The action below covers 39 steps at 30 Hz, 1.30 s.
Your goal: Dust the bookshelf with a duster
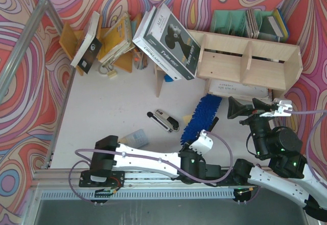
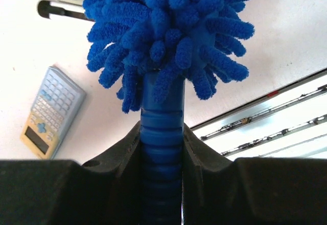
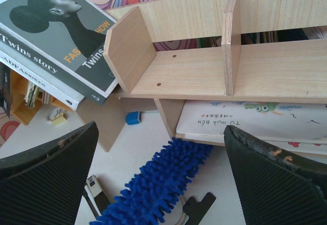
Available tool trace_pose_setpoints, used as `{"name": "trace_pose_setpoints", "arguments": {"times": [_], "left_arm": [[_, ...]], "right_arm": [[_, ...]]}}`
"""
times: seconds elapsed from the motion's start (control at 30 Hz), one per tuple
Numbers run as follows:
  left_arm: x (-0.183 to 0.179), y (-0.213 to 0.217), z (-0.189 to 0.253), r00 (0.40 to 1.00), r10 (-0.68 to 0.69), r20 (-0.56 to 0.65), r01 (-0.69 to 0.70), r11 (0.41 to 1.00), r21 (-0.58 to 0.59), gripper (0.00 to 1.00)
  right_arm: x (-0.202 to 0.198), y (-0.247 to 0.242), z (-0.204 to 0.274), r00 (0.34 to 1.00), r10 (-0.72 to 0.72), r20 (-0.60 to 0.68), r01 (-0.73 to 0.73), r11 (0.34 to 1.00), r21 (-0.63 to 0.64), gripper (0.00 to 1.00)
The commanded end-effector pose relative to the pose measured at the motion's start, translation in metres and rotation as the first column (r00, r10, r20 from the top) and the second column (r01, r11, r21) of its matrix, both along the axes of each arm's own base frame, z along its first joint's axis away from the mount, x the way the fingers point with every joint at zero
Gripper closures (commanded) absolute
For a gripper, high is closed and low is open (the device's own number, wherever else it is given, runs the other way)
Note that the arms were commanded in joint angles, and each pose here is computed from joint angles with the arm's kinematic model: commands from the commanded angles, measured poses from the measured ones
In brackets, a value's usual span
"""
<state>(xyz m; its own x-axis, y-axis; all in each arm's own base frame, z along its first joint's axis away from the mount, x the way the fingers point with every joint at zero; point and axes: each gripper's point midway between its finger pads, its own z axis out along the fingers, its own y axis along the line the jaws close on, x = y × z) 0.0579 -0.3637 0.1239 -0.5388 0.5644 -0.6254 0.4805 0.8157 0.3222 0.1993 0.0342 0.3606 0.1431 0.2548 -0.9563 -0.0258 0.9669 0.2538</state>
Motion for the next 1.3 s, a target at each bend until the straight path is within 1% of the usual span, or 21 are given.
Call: {"name": "trace_pose_setpoints", "arguments": {"times": [0.0,0.1,0.17,0.37,0.5,0.63,0.73,0.87,1.0,1.27], "left_arm": [[0.019,0.021,0.058,0.990,0.039,0.138,-0.030,0.997,-0.069,1.00],[0.021,0.027,0.052,0.990,0.046,0.137,-0.036,0.997,-0.074,1.00],[0.018,0.030,0.040,0.992,0.039,0.116,-0.032,0.998,-0.061,1.00],[0.004,0.036,-0.007,1.000,0.001,0.028,-0.002,0.998,0.056,1.00],[-0.002,0.038,-0.021,1.000,-0.003,-0.004,0.003,0.997,0.076,1.00],[0.000,0.035,-0.007,0.999,-0.022,0.041,0.019,0.998,0.060,1.00],[-0.007,0.025,0.005,0.993,-0.085,0.080,0.080,0.995,0.059,1.00],[-0.025,0.018,0.018,0.978,-0.170,0.123,0.165,0.985,0.052,1.00],[-0.041,0.024,0.022,0.967,-0.220,0.128,0.216,0.975,0.044,1.00],[-0.063,0.052,0.032,0.949,-0.275,0.152,0.271,0.962,0.047,1.00]], "right_arm": [[-0.001,-0.001,0.006,1.000,-0.003,0.008,0.003,1.000,0.001,0.01],[0.000,-0.001,0.006,1.000,-0.002,0.007,0.002,1.000,0.002,0.01],[-0.001,-0.002,0.006,1.000,-0.003,0.007,0.003,1.000,0.003,0.01],[0.000,-0.002,0.008,1.000,-0.008,0.010,0.008,1.000,-0.003,0.01],[0.001,0.000,0.006,1.000,-0.006,0.004,0.006,1.000,-0.008,0.01],[0.002,0.001,0.005,1.000,-0.009,-0.001,0.009,1.000,-0.014,0.01],[0.002,-0.001,0.005,1.000,-0.017,-0.003,0.017,1.000,-0.016,0.01],[0.002,-0.002,0.004,1.000,-0.024,-0.006,0.024,0.999,-0.021,0.01],[0.003,-0.002,0.004,1.000,-0.029,-0.007,0.029,0.999,-0.023,0.01],[0.004,-0.003,0.003,0.999,-0.044,-0.014,0.044,0.998,-0.041,0.01]]}}
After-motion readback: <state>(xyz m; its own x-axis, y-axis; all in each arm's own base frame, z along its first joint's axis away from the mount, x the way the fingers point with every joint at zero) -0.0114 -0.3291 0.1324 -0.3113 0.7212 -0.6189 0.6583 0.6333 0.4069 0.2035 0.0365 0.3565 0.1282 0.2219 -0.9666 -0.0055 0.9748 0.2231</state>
